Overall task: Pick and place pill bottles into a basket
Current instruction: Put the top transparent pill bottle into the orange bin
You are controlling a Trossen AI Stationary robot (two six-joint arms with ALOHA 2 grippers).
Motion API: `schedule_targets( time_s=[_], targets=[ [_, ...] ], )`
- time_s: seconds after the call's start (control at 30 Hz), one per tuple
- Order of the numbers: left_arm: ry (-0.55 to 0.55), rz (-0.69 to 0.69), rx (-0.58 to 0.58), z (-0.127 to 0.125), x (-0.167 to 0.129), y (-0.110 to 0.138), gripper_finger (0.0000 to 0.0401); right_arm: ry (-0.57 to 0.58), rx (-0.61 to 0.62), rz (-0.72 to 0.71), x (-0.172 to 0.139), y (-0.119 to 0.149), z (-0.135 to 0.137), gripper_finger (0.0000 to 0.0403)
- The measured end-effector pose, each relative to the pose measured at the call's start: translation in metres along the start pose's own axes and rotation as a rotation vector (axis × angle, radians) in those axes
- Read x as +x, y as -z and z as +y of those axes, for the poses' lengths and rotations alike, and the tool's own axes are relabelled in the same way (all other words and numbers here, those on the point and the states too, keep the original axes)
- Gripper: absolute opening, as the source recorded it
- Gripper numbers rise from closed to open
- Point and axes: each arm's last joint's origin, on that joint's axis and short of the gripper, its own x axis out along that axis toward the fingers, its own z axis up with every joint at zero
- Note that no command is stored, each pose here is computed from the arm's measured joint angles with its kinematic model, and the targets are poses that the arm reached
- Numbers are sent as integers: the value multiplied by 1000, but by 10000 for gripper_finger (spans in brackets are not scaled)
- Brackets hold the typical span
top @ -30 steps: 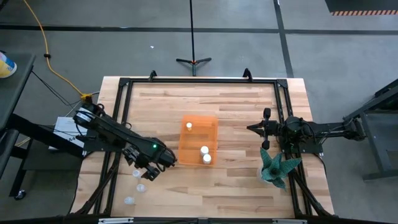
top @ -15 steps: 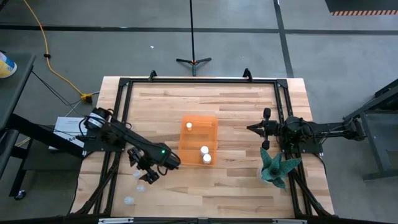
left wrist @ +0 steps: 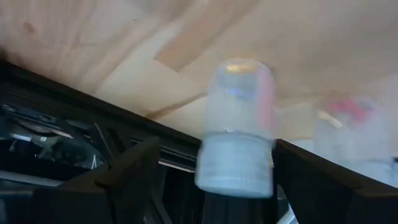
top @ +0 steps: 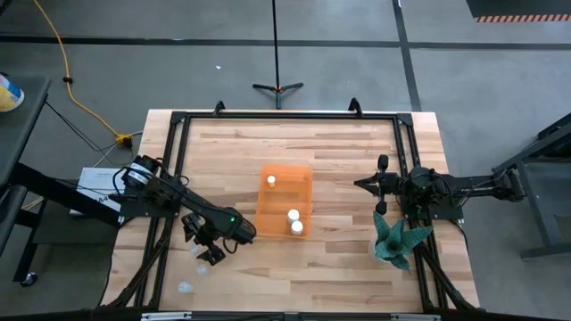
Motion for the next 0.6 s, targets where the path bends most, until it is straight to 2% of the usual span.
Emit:
schedule_targets(
  time_s=[0.3,0.6],
  targets=[
    [0,4,0,2,3,-2,335,0,0,0,0,0,0,7],
    [12,18,50,2,3,-1,335,0,0,0,0,0,0,7]
  ],
)
